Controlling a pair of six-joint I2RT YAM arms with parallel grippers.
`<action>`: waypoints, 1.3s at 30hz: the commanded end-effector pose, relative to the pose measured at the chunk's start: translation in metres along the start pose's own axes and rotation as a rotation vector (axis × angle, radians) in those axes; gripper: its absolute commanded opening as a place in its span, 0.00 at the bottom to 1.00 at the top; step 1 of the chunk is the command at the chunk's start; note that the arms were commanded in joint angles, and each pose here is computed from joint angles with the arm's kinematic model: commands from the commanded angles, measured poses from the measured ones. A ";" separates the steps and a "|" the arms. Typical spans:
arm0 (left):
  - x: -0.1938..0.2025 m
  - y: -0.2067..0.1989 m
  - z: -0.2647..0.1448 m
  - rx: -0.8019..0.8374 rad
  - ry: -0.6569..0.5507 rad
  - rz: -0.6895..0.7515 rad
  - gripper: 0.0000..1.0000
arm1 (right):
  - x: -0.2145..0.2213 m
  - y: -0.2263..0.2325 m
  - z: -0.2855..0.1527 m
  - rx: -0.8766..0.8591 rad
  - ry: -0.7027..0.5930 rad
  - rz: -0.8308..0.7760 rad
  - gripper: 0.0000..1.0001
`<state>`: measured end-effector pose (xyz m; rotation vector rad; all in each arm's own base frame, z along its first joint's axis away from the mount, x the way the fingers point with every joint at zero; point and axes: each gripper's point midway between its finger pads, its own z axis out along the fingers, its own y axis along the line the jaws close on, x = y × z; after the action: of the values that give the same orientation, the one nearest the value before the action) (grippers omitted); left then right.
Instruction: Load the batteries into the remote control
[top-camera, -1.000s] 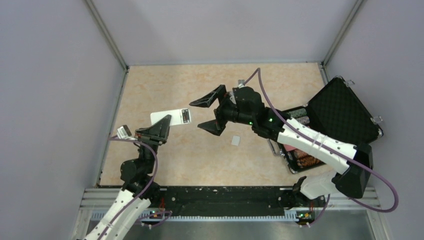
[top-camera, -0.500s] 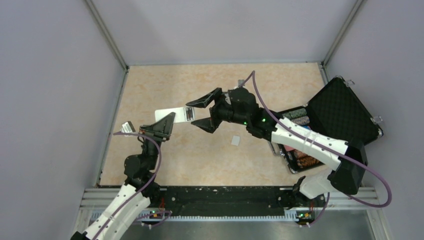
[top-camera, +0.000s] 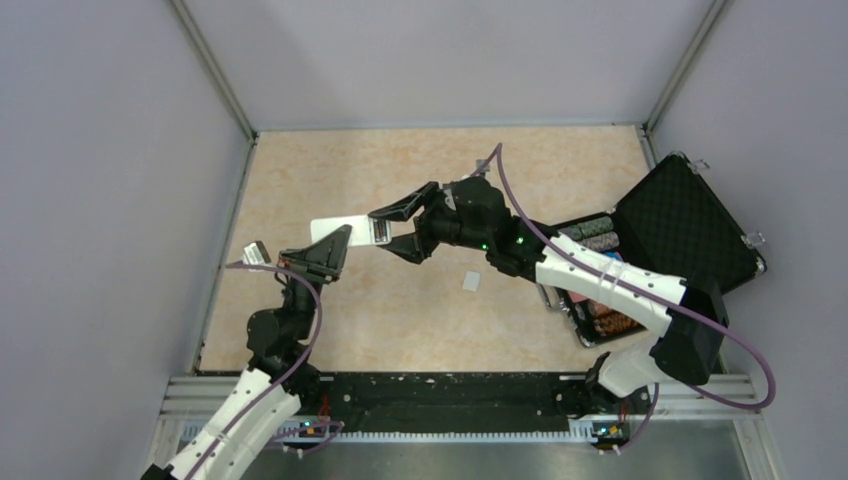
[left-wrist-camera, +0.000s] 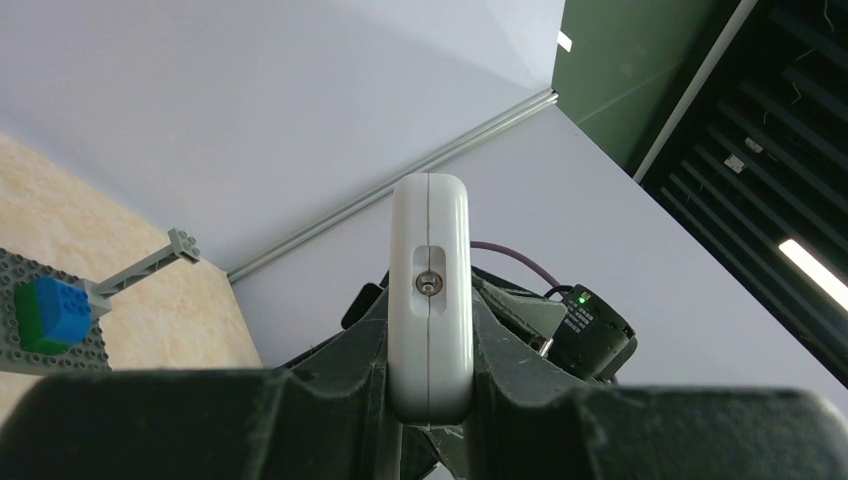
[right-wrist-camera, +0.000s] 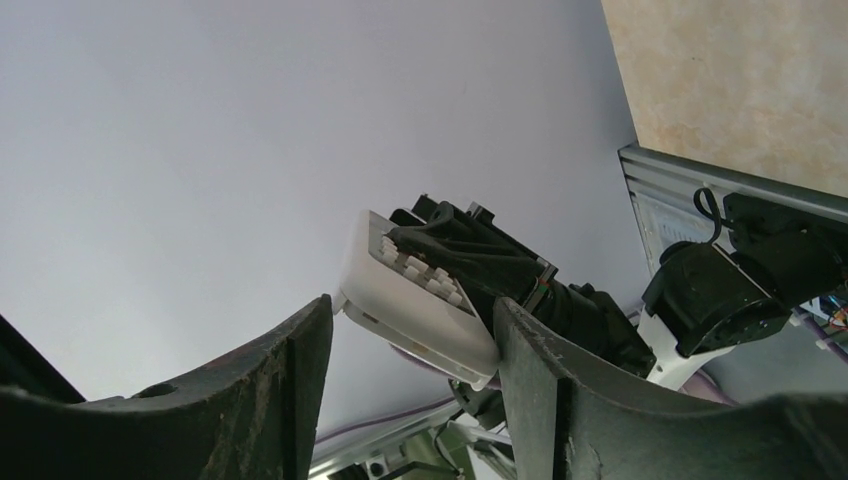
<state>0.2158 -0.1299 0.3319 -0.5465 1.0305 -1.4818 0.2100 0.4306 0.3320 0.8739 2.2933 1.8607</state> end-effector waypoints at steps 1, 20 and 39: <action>-0.005 -0.037 0.002 0.098 0.005 -0.001 0.00 | 0.004 0.009 0.000 -0.046 0.005 -0.016 0.58; -0.010 -0.029 0.007 -0.006 -0.011 -0.063 0.00 | -0.004 0.005 0.001 -0.033 -0.054 -0.077 0.33; -0.018 -0.047 0.014 -0.040 -0.018 -0.123 0.00 | -0.010 -0.004 0.007 0.003 -0.082 -0.145 0.15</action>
<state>0.2239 -0.1275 0.3315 -0.7217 1.1652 -1.4779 0.2176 0.4296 0.3276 0.8100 2.2349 1.7929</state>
